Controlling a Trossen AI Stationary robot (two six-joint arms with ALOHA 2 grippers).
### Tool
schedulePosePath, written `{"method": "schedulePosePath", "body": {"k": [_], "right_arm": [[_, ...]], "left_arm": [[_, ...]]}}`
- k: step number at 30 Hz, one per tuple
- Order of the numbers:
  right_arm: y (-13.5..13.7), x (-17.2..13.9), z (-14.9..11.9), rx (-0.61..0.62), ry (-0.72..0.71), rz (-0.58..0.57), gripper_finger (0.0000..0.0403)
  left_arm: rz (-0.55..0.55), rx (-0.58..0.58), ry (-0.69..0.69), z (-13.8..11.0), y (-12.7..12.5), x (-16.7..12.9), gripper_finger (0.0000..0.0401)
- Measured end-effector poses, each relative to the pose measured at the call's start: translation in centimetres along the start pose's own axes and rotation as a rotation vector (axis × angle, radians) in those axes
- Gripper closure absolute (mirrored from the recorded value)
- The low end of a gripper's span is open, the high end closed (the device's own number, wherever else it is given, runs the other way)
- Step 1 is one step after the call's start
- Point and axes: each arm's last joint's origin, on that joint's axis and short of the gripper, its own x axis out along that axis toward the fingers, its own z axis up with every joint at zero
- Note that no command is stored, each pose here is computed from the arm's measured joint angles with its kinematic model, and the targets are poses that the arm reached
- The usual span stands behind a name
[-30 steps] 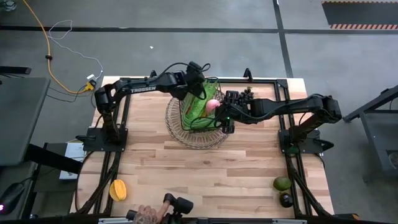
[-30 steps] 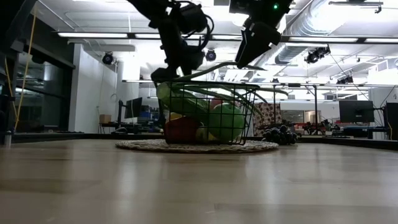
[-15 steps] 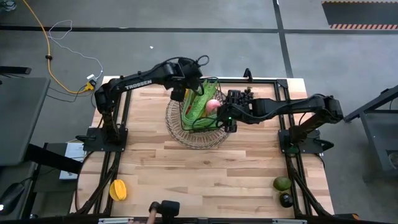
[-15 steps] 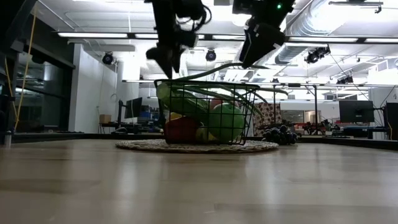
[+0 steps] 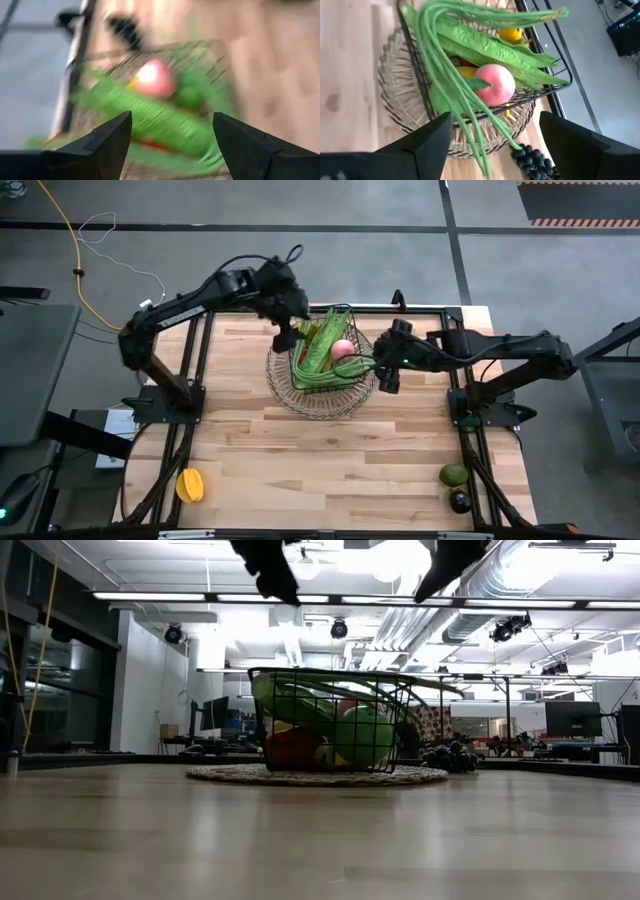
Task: Build produce basket
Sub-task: Put the green lime into the black mesh basket
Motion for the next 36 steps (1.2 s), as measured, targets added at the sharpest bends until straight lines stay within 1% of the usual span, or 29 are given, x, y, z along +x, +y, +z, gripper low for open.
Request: {"method": "schedulePosePath", "body": {"k": [2,3,7,9,13,15,18,21,23,26,28,30,32,36], "right_arm": [[0.1,-0.7,-0.1,0.006,-0.023,0.011,0.0112],[0.2,-1.1,-0.1,0.006,-0.034,0.017,0.0112],[1.0,-1.4,-0.7,0.003,-0.082,0.034,0.0112],[1.5,-1.0,-1.4,0.007,-0.115,0.042,0.0112],[2.2,0.5,-3.5,0.032,-0.193,0.045,0.0112],[2.4,0.9,-4.2,0.063,-0.263,0.046,0.0112],[2.8,1.1,-4.5,0.11,-0.428,0.084,0.0112],[3.5,1.3,-4.5,0.111,-0.592,0.113,0.0112],[3.8,1.5,-4.6,0.117,-0.667,0.12,0.0112],[4.2,1.9,-4.7,0.138,-0.726,0.126,0.0112],[4.3,2.0,-4.8,0.144,-0.73,0.134,0.0112],[4.3,2.1,-4.9,0.176,-0.726,0.146,0.0112],[4.4,2.2,-5.1,0.197,-0.71,0.157,0.0112],[4.5,2.2,-5.0,0.205,-0.712,0.163,0.0112]], "left_arm": [[-0.069,-0.007,-0.098,-0.8,-0.7,-0.2,0.0135],[-0.087,-0.009,-0.14,-1.5,-1.1,-0.3,0.0135],[-0.084,-0.019,-0.28,-4.5,-3.1,-0.1,0.0135],[-0.076,-0.03,-0.353,-6.2,-4.2,-0.2,0.0135],[-0.099,-0.083,-0.523,-9.1,-6.7,-0.8,0.0135],[-0.109,-0.11,-0.602,-10.3,-7.9,-1.4,0.0135],[-0.088,-0.126,-0.716,-12.2,-9.7,-2.2,0.0135],[-0.055,-0.127,-0.835,-14.1,-11.2,-2.7,0.0135],[-0.045,-0.146,-0.908,-15.3,-12.0,-2.8,0.0135],[-0.046,-0.165,-0.956,-16.8,-12.8,-2.5,0.0135],[-0.047,-0.167,-0.955,-17.6,-13.1,-2.2,0.0135],[-0.048,-0.168,-0.94,-18.2,-13.4,-1.7,0.0135],[-0.037,-0.161,-0.921,-18.3,-13.5,-1.4,0.0135],[-0.022,-0.161,-0.938,-18.2,-13.5,-1.6,0.0135]]}}
